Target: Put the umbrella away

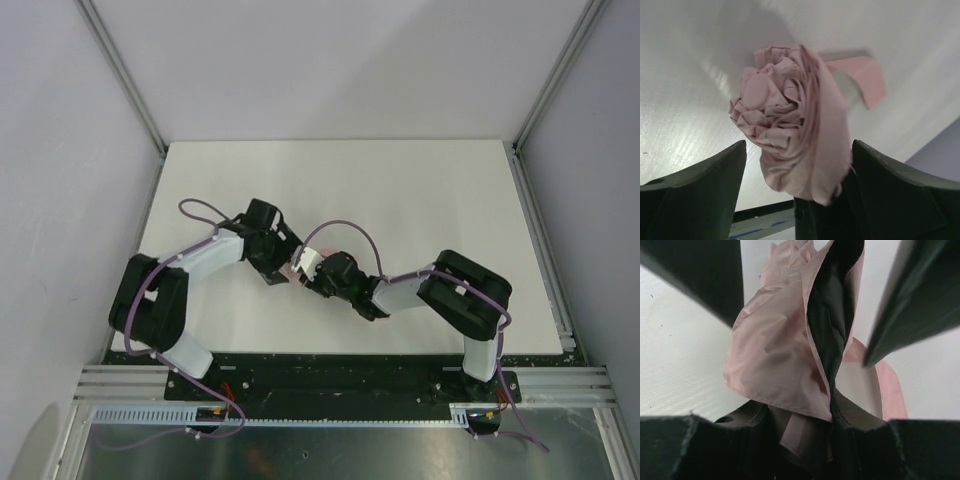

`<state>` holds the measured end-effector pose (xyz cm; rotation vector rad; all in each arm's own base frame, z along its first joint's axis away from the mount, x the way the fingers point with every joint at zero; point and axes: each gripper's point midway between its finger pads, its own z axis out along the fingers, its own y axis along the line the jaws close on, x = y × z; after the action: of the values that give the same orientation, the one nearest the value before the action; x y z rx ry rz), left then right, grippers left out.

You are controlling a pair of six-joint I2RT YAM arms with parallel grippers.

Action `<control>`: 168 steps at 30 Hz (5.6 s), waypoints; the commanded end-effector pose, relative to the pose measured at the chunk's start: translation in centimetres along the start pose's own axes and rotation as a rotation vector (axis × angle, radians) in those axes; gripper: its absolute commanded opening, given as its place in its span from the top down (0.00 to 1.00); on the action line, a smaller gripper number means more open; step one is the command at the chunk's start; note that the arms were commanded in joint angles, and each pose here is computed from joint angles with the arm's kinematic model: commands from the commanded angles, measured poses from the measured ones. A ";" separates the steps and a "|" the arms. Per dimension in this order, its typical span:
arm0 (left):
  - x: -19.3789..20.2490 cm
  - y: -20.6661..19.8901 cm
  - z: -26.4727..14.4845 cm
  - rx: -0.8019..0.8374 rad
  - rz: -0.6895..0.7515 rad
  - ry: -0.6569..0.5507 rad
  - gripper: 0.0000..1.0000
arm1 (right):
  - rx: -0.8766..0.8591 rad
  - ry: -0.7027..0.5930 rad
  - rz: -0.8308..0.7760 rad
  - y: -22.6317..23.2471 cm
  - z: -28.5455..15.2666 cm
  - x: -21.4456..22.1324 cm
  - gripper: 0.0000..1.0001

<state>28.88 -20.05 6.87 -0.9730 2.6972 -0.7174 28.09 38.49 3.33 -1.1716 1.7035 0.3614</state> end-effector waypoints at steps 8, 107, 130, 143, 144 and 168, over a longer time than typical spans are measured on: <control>0.1 1.5 2.3 -0.059 0.032 -0.086 0.43 | -0.203 0.069 0.125 2.9 -0.1 2.5 1.00; 2.6 9.4 8.4 -0.012 0.075 -0.003 0.74 | 0.210 0.304 -0.204 -4.3 0.8 2.1 0.52; -3.0 0.7 2.4 0.283 0.192 -0.143 0.33 | -0.379 0.449 0.566 1.1 -1.1 9.0 1.00; -4.3 -2.3 -3.7 0.470 0.126 -0.139 0.10 | -0.500 0.403 0.806 0.7 -0.8 9.4 1.00; -4.1 -2.5 -3.5 0.470 0.107 -0.122 0.08 | -0.505 0.400 0.815 0.6 -0.7 9.4 1.00; -2.9 -1.1 4.3 0.246 -0.136 -0.162 0.16 | -0.563 0.370 0.867 0.1 -0.3 9.0 1.00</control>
<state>31.75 -20.67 3.99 -1.0768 2.4142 -0.9985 32.11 36.98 3.58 -0.8974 2.1026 1.3495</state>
